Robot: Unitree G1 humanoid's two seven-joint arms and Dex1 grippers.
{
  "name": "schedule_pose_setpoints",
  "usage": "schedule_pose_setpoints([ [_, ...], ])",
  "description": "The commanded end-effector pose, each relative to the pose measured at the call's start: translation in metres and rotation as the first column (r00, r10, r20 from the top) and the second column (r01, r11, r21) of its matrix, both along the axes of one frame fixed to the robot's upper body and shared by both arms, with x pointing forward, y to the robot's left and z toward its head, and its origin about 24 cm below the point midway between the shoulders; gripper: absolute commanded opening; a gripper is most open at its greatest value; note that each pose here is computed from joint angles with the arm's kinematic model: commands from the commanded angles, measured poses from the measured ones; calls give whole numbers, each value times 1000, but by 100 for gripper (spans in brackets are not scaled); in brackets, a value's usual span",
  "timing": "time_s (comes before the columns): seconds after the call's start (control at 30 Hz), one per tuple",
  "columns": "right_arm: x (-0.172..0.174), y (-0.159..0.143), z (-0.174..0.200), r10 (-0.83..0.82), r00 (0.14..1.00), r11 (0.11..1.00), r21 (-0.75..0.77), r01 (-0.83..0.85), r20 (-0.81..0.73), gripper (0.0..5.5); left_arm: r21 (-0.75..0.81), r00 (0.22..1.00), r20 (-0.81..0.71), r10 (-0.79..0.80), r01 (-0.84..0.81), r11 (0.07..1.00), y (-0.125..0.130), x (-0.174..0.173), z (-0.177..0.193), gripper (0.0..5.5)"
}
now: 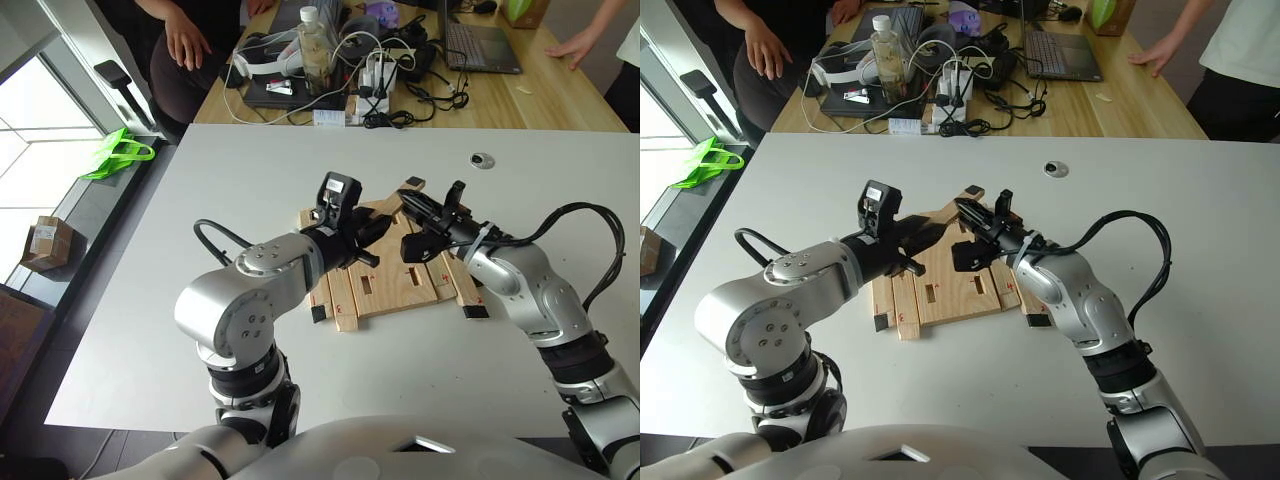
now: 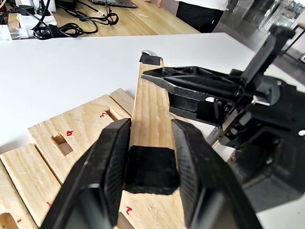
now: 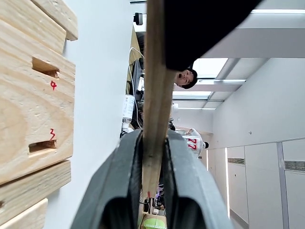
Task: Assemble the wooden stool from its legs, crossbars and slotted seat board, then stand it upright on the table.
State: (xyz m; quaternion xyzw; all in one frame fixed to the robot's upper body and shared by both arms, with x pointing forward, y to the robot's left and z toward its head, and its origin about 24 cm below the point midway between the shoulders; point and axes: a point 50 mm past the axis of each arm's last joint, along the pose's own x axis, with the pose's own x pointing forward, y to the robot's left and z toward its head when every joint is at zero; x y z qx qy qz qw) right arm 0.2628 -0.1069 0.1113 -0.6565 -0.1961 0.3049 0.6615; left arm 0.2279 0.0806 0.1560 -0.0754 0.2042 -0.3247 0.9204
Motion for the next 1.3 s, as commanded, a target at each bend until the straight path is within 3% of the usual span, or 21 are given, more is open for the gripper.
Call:
schedule_pose_setpoints([
  [0.03, -7, 0, -23, 14, 996, 999, -46, -18, -89, 41, -47, 986, 167, 29, -22, 999, 5, 5, 27, 168],
  [0.2, -5, -2, -18, 0, 998, 1000, 22, 1, -59, 41, 35, 973, 230, 3, -11, 999, 6, 6, 29, 207],
  [0.27, 0, -14, -13, -88, 990, 973, 205, 109, -107, 41, -31, 943, 299, 146, -143, 989, 21, 16, 42, 207],
  [0.3, 5, -26, -10, -160, 970, 897, 382, 221, -185, 41, -102, 901, 331, 279, -260, 960, 35, 23, 51, 207],
  [0.33, 9, -40, -8, -204, 917, 703, 600, 382, -344, 41, -150, 850, 354, 390, -360, 921, 50, 28, 57, 207],
  [0.37, 10, -51, -12, -164, 862, 484, 722, 495, -480, 41, -181, 808, 371, 458, -421, 889, 60, 30, 61, 207],
  [0.4, 8, -60, -18, -75, 802, 269, 763, 588, -592, 41, -213, 773, 381, 507, -461, 862, 67, 30, 63, 207],
  [0.43, 5, -65, -26, 25, 748, 116, 745, 657, -664, 41, -232, 747, 393, 536, -484, 844, 70, 29, 64, 207],
  [0.53, -3, -65, -44, 286, 622, -160, 603, 781, -729, 41, -273, 711, 400, 578, -510, 816, 71, 27, 61, 207],
  [0.67, -15, -64, -53, 483, 551, -367, 414, 833, -681, 41, -198, 638, 432, 638, -622, 757, 79, 17, 31, 207],
  [0.83, -31, -87, -47, 510, 553, -430, 361, 827, -659, 41, -84, 590, 438, 678, -724, 685, 95, -19, -27, 207],
  [1.03, -34, -85, -50, 484, 524, -314, 420, 852, -701, 41, 22, 580, 499, 644, -751, 660, 92, -35, -61, 207],
  [1.13, -26, -68, -57, 500, 509, -252, 445, 860, -701, 41, 53, 596, 479, 645, -753, 656, 89, -39, -76, 207],
  [1.3, -10, -62, -69, 412, 552, -233, 501, 833, -725, 41, 44, 603, 488, 631, -739, 672, 83, -35, -79, 207],
])
